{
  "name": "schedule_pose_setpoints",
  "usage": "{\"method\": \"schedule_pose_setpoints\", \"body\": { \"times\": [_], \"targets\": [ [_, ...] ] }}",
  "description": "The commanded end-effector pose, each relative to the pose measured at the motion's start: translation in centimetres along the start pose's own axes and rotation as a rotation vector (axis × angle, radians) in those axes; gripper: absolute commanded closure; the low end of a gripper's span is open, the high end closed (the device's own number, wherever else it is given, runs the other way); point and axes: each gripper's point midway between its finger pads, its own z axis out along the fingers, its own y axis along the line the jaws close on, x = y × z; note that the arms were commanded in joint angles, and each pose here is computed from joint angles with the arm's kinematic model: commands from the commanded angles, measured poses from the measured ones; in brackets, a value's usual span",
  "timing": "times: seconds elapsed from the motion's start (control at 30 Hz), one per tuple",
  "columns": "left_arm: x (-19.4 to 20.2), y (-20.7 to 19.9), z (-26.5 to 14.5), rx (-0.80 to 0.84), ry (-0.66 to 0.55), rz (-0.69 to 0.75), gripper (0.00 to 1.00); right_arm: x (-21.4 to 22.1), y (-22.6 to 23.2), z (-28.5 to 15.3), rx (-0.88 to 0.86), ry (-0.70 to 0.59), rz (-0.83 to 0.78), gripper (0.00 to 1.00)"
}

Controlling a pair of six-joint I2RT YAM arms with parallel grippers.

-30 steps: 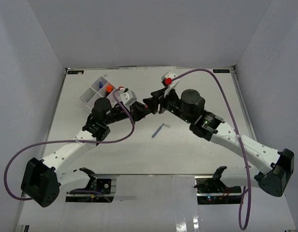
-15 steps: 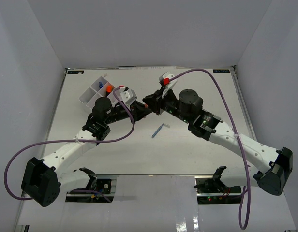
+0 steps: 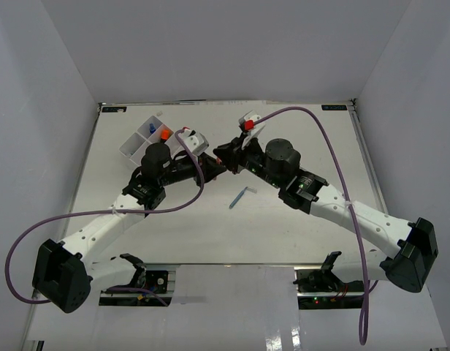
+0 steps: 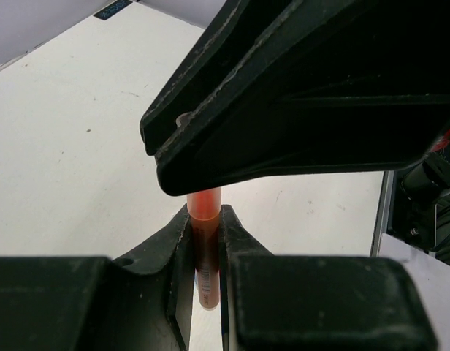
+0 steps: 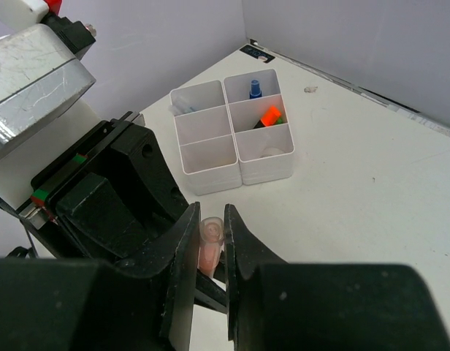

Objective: Sort the stationery into containers
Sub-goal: Close the pen cap on the pen.

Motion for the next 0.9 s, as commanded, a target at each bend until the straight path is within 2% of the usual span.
{"method": "schedule_pose_setpoints", "body": {
  "times": [0.0,0.87],
  "targets": [
    [-10.1,-0.3,-1.5,-0.029,-0.239,0.178,1.0,8.8,-0.7,-0.7,0.03,0.263,-0.014,0.92],
    [-16.9,0.3,-2.2,-0.061,-0.389,0.323,1.0,14.5,-1.8,-3.3,0.074,0.507,-0.031,0.92]
  ]
}}
